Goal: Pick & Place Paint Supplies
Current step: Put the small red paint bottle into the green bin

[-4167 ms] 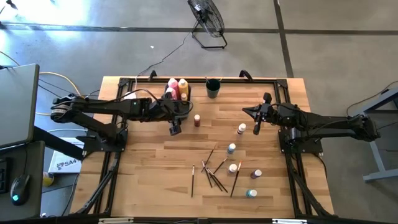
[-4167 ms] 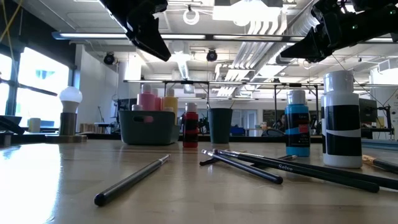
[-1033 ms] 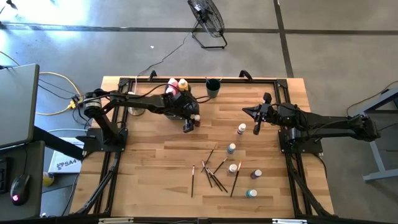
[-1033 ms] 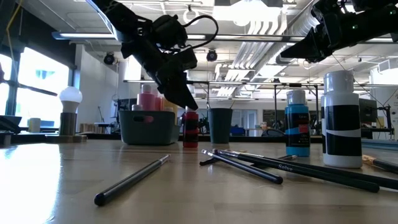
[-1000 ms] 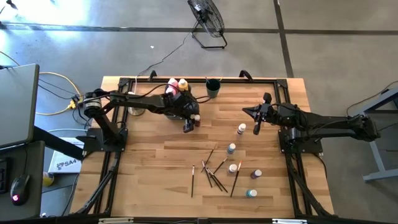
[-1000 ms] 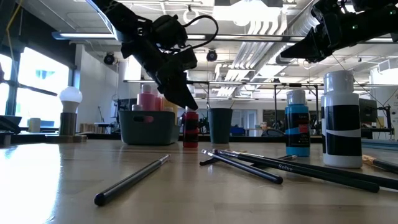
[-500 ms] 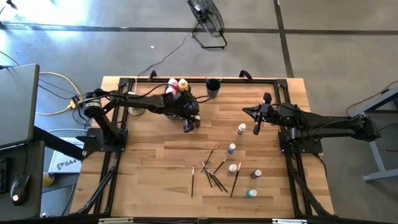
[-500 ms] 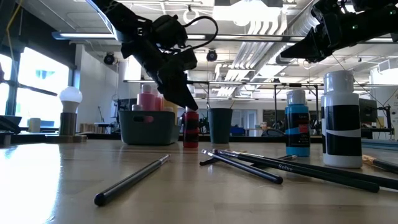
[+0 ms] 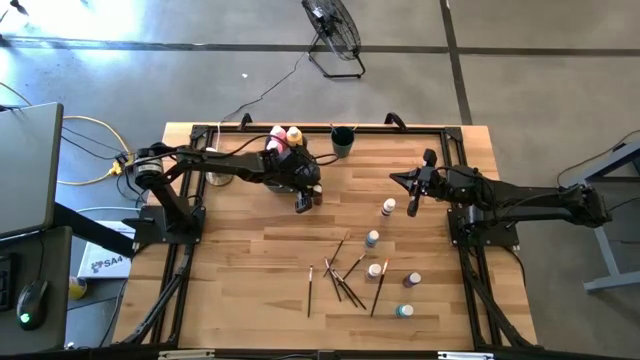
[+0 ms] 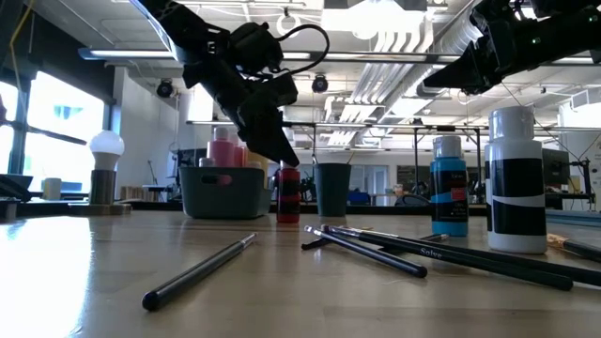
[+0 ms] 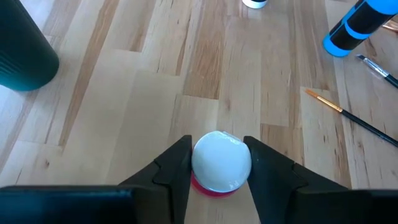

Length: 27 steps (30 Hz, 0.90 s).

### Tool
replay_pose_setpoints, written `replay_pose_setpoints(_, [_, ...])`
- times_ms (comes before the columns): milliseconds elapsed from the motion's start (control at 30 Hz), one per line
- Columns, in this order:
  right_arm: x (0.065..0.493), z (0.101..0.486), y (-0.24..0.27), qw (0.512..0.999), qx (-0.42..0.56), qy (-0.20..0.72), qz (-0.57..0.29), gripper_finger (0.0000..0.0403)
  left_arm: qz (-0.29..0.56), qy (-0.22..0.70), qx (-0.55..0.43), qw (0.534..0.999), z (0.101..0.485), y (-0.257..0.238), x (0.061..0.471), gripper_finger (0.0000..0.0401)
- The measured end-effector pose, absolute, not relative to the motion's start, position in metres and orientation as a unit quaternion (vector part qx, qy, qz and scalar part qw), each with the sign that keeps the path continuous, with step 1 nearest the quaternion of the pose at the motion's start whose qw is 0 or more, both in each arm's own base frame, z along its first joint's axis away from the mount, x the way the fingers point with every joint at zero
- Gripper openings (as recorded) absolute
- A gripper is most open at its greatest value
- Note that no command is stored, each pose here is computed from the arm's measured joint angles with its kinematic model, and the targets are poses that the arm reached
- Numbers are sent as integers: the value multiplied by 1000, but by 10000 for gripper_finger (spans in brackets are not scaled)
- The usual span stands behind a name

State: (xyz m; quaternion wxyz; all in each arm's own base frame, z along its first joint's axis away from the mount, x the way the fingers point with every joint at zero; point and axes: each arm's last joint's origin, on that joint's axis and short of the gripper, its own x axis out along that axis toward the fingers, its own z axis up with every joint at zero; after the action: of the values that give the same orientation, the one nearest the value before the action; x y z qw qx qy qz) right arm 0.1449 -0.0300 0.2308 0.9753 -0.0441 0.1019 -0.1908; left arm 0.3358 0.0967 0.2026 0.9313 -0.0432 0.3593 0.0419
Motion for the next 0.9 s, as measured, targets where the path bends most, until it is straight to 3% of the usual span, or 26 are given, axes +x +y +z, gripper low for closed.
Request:
replay_pose_setpoints(567, [145, 231, -30, 976, -44, 102, -190, 4, 44, 365, -44, 929, 205, 97, 337, 128])
replay_pose_setpoints(900, [145, 231, -30, 976, -44, 102, -190, 4, 44, 390, -16, 920, 253, 101, 347, 129])
